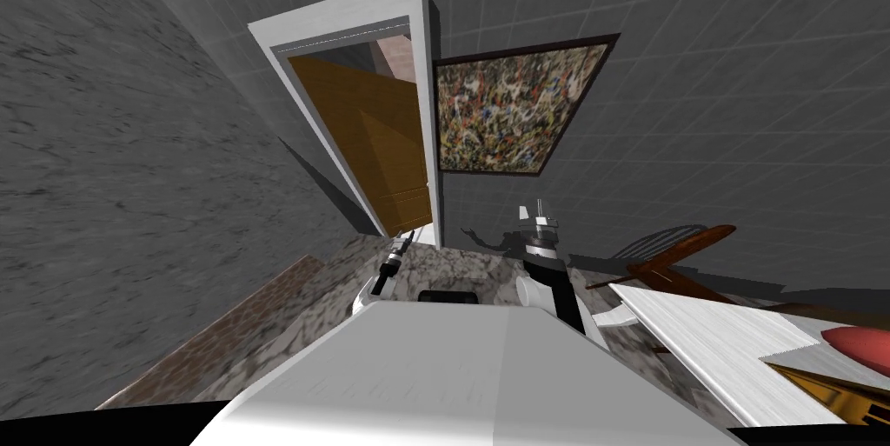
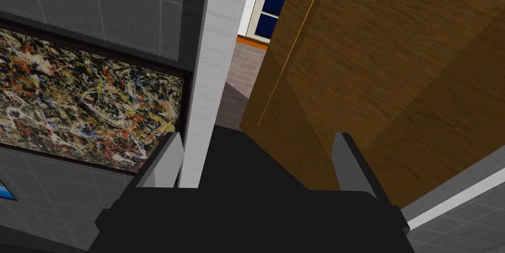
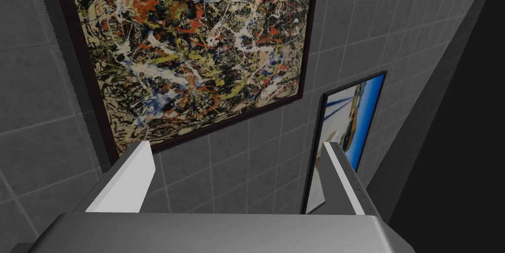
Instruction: Push the door open
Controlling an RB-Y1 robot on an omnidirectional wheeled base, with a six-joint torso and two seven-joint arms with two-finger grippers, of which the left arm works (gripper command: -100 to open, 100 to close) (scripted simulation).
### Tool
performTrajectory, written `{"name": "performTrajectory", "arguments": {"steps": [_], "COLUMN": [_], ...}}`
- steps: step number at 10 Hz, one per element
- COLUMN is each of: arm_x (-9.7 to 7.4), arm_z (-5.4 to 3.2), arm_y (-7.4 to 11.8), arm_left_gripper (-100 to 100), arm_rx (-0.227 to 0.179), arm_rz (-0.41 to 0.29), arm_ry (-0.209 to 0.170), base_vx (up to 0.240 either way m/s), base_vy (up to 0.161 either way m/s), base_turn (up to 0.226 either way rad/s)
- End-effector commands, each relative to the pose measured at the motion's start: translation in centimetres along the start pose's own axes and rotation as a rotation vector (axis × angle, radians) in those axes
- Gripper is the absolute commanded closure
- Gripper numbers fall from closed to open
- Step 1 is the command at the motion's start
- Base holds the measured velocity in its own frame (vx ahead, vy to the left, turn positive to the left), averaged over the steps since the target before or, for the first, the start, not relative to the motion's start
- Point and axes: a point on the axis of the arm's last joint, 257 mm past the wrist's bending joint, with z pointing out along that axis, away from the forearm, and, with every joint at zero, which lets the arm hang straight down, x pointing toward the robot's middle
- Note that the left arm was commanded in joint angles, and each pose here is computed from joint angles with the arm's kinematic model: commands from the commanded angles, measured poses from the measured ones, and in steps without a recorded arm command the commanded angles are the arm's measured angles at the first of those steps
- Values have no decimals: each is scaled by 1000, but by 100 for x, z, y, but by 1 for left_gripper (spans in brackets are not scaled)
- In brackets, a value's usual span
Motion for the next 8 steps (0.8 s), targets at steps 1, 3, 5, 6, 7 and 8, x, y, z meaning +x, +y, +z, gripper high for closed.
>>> {"name": "performTrajectory", "arguments": {"steps": [1, 3, 5, 6, 7, 8], "arm_x": [65, 141, 216, 285, 316, 346], "arm_z": [-17, -40, -64, -89, -100, -112], "arm_y": [37, 84, 130, 174, 193, 213], "arm_left_gripper": [-100, -100, -100, -100, -100, -100], "arm_rx": [-3, -6, -9, -11, -12, -13], "arm_rz": [30, 63, 96, 126, 140, 154], "arm_ry": [15, 32, 49, 66, 73, 81], "base_vx": [96, 93, 97, 138, 133, 122], "base_vy": [-30, -9, -19, -11, -28, -41], "base_turn": [-3, -4, -4, -6, -7, -2]}}
